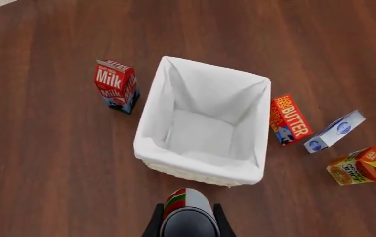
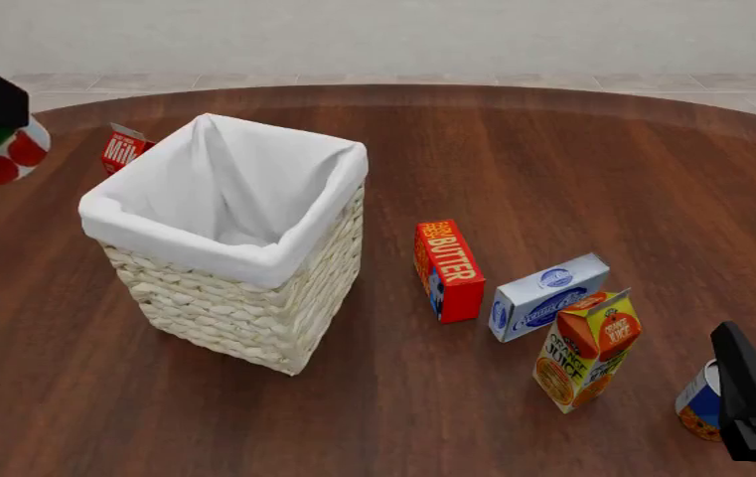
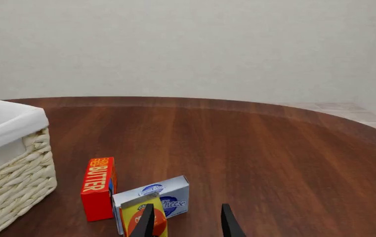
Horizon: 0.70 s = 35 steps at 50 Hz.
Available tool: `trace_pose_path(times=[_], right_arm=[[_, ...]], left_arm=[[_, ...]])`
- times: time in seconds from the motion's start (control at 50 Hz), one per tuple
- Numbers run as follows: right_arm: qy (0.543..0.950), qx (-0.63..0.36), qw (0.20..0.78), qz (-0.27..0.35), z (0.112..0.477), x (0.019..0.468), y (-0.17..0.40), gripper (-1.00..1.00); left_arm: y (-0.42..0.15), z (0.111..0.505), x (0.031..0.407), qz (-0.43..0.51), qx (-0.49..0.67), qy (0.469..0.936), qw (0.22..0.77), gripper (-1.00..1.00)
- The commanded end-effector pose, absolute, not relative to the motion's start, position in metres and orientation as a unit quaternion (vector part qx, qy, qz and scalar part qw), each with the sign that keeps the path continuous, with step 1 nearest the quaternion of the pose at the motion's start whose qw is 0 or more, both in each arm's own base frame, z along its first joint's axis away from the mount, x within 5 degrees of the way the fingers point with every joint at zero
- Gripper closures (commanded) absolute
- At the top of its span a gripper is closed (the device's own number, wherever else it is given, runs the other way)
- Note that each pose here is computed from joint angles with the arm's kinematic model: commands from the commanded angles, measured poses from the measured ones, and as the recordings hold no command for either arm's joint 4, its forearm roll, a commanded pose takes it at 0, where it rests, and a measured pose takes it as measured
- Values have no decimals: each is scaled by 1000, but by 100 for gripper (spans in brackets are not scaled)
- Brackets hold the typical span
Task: Pick up the tomato sauce, and put it in the basket.
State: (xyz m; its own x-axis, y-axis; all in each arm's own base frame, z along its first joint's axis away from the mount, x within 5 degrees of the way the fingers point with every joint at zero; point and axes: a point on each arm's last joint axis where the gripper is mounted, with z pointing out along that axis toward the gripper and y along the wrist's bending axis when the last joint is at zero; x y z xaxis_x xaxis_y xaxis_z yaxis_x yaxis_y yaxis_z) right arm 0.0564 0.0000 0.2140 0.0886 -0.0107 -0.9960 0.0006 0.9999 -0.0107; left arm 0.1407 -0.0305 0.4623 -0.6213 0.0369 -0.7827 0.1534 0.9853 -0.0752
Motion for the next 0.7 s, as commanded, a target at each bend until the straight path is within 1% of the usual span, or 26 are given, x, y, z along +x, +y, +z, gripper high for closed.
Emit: trace_pose_path(times=[0.02, 0.24, 0.28, 0.4, 0.7], right_arm=[[675, -2, 737, -2, 214, 56, 0, -100], [676, -2, 737, -2, 214, 56, 0, -100], [675, -2, 737, -2, 214, 56, 0, -100], [675, -2, 737, -2, 214, 56, 0, -100], [675, -2, 737, -2, 214, 56, 0, -100]], left_arm=[[-43, 464, 168, -72, 74, 896, 432, 100], [-56, 453, 193, -81, 88, 896, 428, 100], [-62, 458, 196, -89, 95, 889, 439, 100], [-68, 444, 212, -88, 97, 895, 427, 100], [-78, 423, 237, -84, 106, 898, 417, 100]])
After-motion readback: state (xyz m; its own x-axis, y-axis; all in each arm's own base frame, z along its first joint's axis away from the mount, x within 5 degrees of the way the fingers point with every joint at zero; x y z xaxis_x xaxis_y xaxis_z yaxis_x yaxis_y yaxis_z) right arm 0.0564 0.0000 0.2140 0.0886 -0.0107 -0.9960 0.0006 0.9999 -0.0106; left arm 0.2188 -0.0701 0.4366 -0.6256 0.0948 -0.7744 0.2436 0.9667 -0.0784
